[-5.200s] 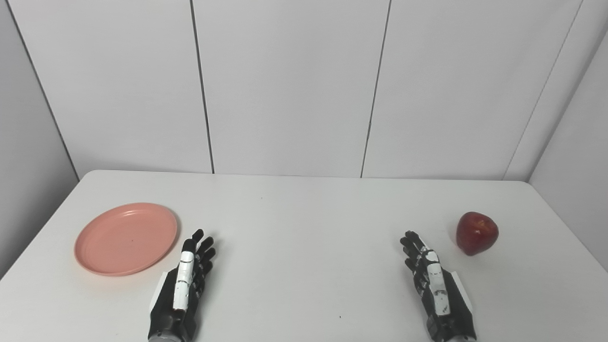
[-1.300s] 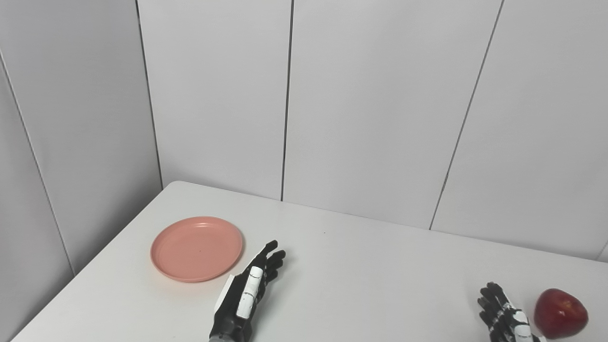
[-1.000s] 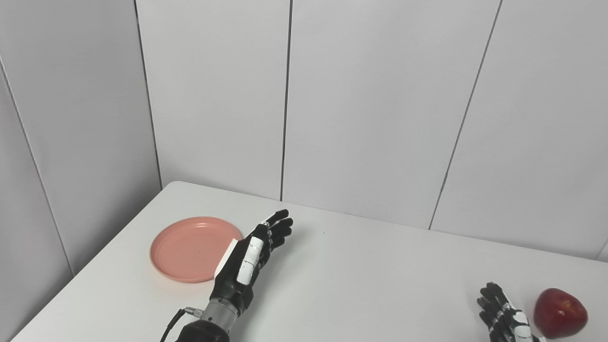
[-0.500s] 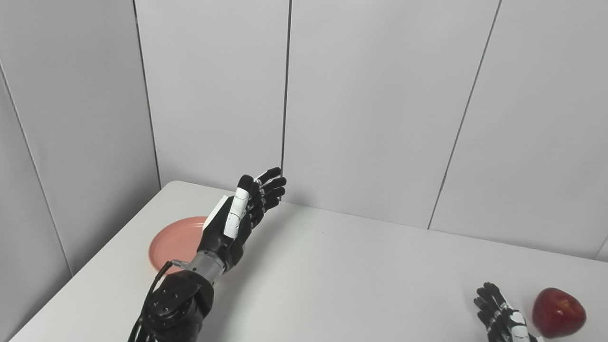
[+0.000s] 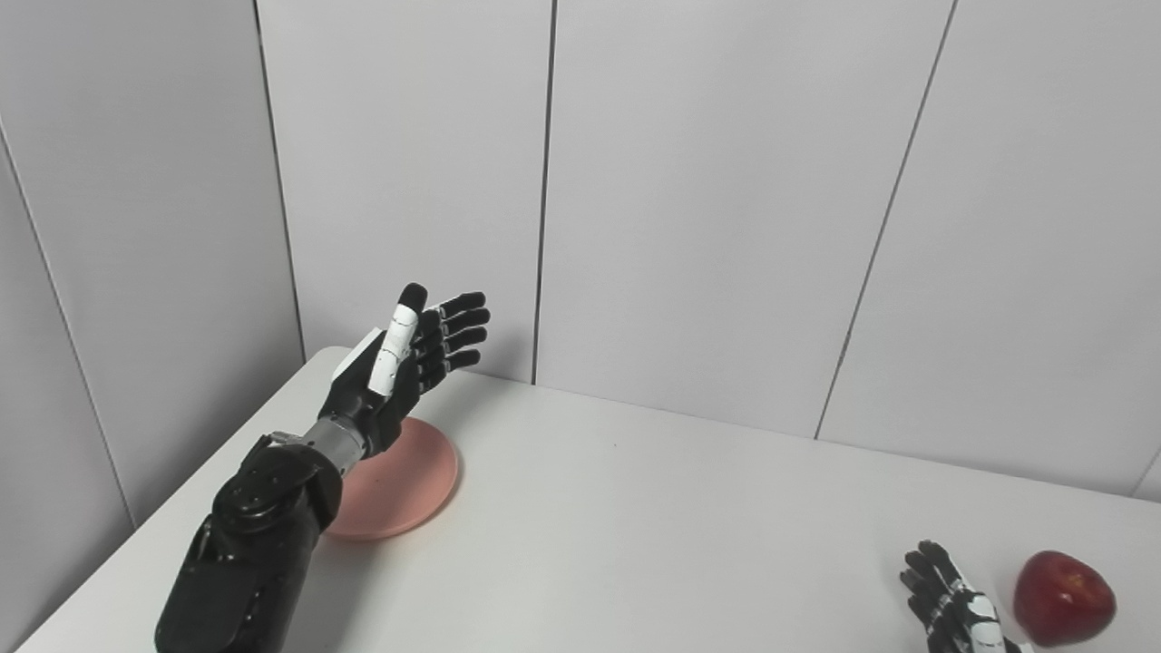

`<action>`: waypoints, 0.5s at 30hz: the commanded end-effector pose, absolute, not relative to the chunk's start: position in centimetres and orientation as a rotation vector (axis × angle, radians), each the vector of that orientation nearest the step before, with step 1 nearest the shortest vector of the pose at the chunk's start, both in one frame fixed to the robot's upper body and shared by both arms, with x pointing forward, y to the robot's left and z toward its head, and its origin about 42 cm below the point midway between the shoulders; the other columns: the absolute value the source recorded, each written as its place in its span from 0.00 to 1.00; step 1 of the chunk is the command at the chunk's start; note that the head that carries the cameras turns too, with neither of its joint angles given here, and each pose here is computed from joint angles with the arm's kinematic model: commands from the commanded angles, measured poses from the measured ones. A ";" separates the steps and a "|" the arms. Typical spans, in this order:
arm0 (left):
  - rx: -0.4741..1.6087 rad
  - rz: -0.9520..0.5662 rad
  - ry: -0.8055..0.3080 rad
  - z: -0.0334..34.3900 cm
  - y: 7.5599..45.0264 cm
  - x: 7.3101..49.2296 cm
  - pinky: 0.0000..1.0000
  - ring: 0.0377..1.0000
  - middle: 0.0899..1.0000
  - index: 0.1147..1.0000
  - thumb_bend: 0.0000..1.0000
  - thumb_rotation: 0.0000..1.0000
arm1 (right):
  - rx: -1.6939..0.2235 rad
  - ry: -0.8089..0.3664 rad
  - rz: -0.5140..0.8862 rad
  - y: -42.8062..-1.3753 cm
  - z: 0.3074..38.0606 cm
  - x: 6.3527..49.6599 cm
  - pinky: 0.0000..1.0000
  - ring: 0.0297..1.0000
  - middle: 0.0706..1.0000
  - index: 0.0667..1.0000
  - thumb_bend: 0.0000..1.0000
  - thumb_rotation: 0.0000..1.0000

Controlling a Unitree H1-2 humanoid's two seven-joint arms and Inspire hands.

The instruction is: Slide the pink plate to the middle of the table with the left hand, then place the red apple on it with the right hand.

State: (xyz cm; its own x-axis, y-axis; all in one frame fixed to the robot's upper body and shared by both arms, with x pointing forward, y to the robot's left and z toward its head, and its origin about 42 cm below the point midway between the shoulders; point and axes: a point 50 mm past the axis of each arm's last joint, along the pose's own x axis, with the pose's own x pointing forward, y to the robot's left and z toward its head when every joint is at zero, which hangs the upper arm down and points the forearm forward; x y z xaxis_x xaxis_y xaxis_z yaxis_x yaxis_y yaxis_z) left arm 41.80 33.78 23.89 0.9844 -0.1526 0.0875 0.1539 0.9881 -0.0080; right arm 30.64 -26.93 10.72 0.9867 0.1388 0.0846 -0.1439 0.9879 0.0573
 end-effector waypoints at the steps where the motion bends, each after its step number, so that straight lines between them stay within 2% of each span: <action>1: 0.024 -0.170 -0.220 27.4 34.6 43.0 0.88 0.88 0.86 0.81 0.95 1.00 | 0.100 -0.020 0.145 -26.2 8.4 29.3 1.00 0.94 0.93 0.93 0.83 1.00; 6: 0.035 -0.150 -0.199 26.3 36.8 44.1 0.87 0.88 0.86 0.83 0.97 0.99 | 0.100 -0.019 0.145 -26.2 8.4 29.3 1.00 0.95 0.93 0.93 0.83 1.00; 9: 0.031 -0.130 -0.189 25.7 38.0 44.7 0.83 0.84 0.83 0.84 0.98 0.98 | 0.096 -0.019 0.146 -26.3 8.4 29.3 1.00 0.94 0.93 0.93 0.83 1.00; 15: 0.009 -0.103 -0.205 25.3 40.3 45.5 0.84 0.86 0.86 0.83 0.95 0.99 | 0.097 -0.018 0.145 -26.4 8.5 29.3 1.00 0.94 0.93 0.92 0.84 1.00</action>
State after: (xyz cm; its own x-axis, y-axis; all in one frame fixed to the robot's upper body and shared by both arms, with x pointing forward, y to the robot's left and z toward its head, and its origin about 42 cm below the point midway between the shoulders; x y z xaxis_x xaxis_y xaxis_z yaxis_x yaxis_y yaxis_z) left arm 44.13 39.38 20.33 0.9942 -0.0967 0.0475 0.0979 0.9949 -0.0247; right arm 30.60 -26.98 10.71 0.9866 0.1398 0.0841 -0.1448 0.9879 0.0564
